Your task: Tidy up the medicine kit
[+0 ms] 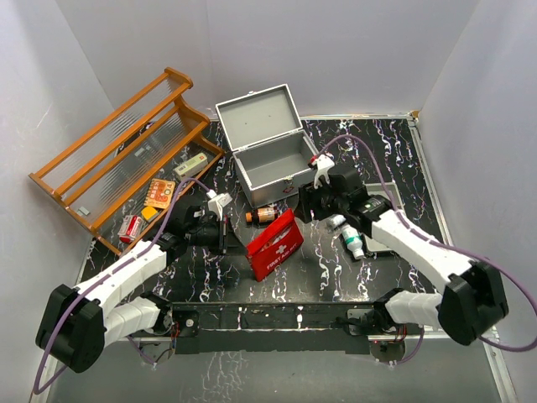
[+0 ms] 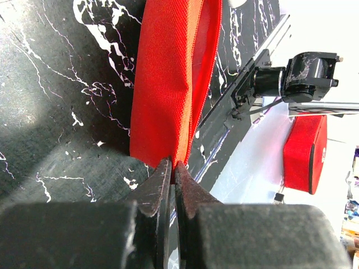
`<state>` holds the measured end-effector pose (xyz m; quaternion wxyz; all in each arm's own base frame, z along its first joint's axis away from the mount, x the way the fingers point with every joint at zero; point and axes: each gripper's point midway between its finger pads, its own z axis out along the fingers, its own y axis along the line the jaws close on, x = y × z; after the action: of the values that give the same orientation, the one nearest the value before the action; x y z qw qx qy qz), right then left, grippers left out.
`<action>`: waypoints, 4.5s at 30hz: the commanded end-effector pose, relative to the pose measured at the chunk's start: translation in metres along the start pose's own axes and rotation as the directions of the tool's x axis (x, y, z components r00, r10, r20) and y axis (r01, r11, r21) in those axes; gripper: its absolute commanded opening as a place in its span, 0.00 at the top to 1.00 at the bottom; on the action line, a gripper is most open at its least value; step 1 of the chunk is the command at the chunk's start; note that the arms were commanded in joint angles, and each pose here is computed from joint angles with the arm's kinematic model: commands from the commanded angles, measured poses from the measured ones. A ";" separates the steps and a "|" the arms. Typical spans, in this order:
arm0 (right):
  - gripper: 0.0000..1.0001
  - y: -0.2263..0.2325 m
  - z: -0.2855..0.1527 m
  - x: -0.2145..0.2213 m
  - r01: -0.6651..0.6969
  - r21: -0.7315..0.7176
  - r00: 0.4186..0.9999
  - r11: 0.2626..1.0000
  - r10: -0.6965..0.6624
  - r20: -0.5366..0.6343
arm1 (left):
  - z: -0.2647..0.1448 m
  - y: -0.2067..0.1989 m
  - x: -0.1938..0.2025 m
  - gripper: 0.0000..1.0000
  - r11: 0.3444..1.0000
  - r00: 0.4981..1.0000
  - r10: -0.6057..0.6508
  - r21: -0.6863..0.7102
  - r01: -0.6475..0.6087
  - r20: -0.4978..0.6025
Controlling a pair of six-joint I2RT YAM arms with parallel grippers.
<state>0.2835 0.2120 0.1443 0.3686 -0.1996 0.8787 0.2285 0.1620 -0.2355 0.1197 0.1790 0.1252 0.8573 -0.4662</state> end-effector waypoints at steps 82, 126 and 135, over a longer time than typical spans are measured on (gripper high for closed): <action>0.83 0.166 0.013 0.065 -0.114 0.138 0.993 0.984 0.108 0.046 | -0.008 -0.011 -0.005 1.00 0.998 0.998 0.064 0.019 -0.065 0.028; 1.00 0.162 0.020 0.062 -0.051 0.135 0.998 0.990 0.045 0.050 | -0.008 -0.008 -0.006 1.00 0.997 0.997 0.077 0.000 -0.077 0.021; 1.00 0.140 0.012 0.050 0.008 0.032 0.999 0.999 -0.009 0.036 | -0.008 -0.006 -0.005 1.00 0.996 0.996 0.089 -0.015 -0.089 -0.002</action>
<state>0.1718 0.3286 0.1134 0.3590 -0.1743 0.8955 0.1969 0.1633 -0.2314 0.1214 0.1993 0.1468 0.8583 -0.4495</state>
